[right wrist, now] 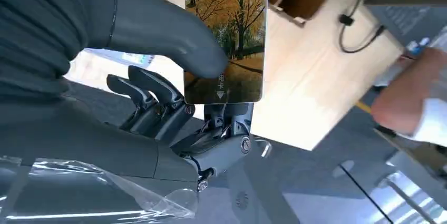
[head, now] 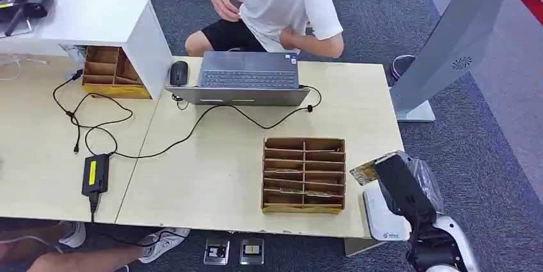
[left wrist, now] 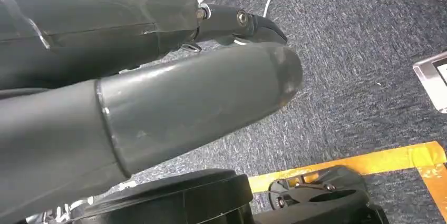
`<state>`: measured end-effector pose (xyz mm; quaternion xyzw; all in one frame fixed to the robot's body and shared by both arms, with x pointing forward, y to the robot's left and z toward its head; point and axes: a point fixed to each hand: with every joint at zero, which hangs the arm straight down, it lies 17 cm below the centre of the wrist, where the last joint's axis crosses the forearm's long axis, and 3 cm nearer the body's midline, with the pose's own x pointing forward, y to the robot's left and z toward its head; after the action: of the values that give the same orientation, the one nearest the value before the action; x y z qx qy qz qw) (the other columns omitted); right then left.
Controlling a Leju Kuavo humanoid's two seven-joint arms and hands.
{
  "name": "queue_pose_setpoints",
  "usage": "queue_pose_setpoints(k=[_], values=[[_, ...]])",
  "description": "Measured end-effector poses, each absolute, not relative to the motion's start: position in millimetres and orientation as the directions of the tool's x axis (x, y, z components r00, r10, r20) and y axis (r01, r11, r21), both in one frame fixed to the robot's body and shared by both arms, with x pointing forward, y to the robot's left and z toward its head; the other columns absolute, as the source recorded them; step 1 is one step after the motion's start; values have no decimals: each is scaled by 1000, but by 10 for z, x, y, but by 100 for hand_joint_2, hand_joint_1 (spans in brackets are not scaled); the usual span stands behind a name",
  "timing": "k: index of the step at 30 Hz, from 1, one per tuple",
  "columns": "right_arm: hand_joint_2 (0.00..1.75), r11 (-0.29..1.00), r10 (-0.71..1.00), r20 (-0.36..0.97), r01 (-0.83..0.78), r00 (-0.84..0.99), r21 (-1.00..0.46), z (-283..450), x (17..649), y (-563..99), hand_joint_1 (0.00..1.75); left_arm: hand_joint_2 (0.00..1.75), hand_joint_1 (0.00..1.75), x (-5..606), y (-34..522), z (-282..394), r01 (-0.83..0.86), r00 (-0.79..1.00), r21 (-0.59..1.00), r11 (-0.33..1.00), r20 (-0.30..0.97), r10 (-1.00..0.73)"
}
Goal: Pass the card to the sensor for recognition and then transmit it.
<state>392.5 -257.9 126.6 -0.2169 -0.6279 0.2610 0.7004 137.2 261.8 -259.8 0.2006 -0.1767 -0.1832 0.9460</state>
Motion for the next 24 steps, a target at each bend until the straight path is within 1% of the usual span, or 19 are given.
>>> queue_pose_setpoints(k=[24], values=[[175,780,587,763,-63,-271,-622,2221,4009,-1885,175,0,0,1386,2615,-2593,278,866,447,851,268,-423]])
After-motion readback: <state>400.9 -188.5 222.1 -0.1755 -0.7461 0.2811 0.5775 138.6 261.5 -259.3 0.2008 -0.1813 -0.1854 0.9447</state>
